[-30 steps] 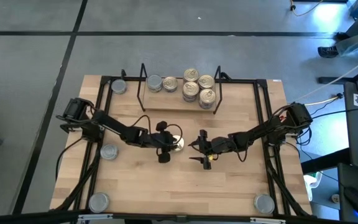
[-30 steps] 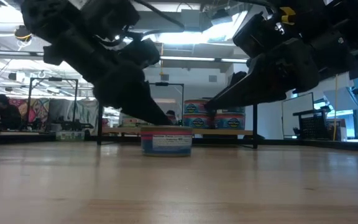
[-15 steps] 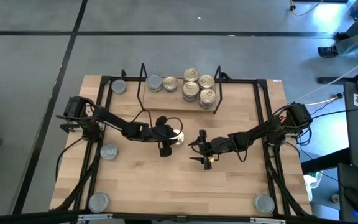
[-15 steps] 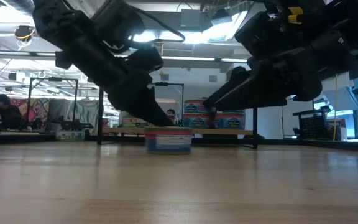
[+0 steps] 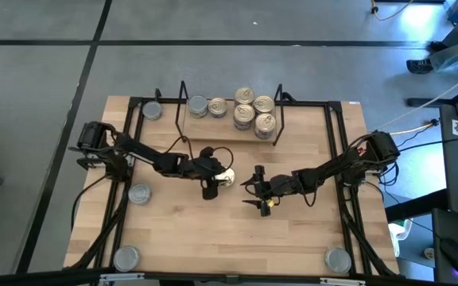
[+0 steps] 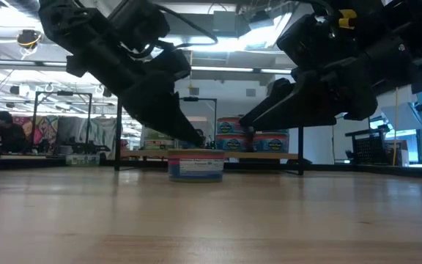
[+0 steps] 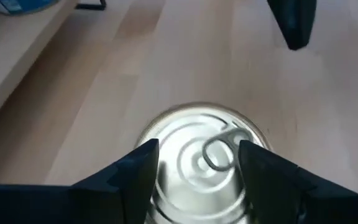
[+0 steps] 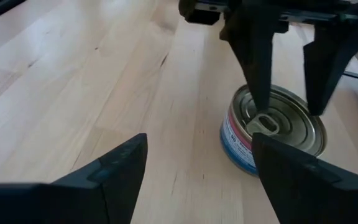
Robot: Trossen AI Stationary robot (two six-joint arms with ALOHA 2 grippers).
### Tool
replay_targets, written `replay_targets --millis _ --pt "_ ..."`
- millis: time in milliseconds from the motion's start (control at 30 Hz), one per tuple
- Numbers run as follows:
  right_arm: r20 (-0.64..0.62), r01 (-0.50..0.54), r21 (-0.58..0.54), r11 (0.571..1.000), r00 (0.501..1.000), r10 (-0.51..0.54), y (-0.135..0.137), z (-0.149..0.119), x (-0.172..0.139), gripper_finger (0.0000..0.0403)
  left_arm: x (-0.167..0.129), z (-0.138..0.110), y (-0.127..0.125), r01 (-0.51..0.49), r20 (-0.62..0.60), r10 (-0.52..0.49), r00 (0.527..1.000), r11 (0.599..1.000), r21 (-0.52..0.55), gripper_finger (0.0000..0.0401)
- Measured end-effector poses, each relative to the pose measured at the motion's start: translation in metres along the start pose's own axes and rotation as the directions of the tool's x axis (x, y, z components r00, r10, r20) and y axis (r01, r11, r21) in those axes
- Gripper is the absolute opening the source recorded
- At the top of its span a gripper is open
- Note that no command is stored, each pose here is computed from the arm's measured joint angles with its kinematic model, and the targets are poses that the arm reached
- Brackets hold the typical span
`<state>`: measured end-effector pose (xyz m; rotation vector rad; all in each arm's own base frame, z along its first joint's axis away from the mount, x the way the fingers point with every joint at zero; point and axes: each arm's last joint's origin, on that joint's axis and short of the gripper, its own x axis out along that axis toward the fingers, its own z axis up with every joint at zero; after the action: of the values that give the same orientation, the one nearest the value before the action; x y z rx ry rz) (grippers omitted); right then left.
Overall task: Stack canned seafood by type on shelf
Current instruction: Stack the blue-pink tuna can on top of the other blue-pink can on the shelf
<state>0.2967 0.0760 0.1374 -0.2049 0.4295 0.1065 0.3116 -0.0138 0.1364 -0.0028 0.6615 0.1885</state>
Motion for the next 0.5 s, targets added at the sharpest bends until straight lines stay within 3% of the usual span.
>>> replay_targets --millis 500 --pt "-0.003 -0.001 0.004 1.000 1.000 0.001 0.000 0.000 0.000 0.0287 0.017 -0.009 0.015 -0.007 -0.043 0.005 0.999 0.998 -0.057 0.0208"
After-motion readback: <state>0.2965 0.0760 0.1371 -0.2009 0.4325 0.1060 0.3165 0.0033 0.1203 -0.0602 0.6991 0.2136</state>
